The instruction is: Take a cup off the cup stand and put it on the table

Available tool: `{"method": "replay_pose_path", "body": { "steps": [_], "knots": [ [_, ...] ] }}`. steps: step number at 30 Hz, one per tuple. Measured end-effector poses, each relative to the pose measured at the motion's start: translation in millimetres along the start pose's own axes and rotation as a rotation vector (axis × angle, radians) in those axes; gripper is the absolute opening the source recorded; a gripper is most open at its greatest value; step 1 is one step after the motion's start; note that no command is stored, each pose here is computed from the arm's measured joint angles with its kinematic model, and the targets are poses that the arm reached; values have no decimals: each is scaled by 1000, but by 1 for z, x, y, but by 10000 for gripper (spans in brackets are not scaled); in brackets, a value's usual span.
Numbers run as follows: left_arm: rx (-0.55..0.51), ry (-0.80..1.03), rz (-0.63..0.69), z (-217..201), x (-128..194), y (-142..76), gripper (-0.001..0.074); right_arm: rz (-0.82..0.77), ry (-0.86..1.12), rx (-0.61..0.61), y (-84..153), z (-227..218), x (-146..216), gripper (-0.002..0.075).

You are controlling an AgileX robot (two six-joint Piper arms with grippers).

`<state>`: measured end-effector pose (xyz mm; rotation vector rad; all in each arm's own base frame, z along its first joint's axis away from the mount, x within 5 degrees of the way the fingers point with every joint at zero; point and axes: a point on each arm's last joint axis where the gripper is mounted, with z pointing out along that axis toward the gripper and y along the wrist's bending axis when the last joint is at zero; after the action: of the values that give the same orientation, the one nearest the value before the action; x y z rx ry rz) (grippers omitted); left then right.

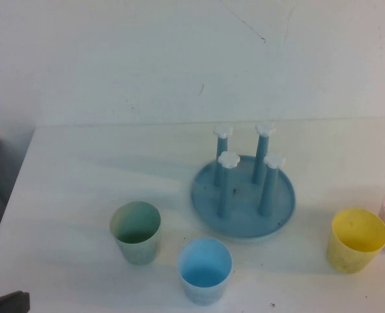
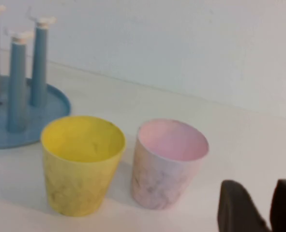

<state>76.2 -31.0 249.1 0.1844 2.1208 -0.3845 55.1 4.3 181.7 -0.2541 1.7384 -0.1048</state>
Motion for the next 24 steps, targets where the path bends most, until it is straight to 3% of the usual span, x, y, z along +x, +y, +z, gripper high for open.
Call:
{"method": "replay_pose_path", "body": {
  "steps": [7,24],
  "knots": [
    [0,0,0,0,0,0,-2,54,183,56,-2,-2,16,166],
    [0,0,0,0,0,0,-2,180,191,67,-3,-2,17,165]
  ]
}}
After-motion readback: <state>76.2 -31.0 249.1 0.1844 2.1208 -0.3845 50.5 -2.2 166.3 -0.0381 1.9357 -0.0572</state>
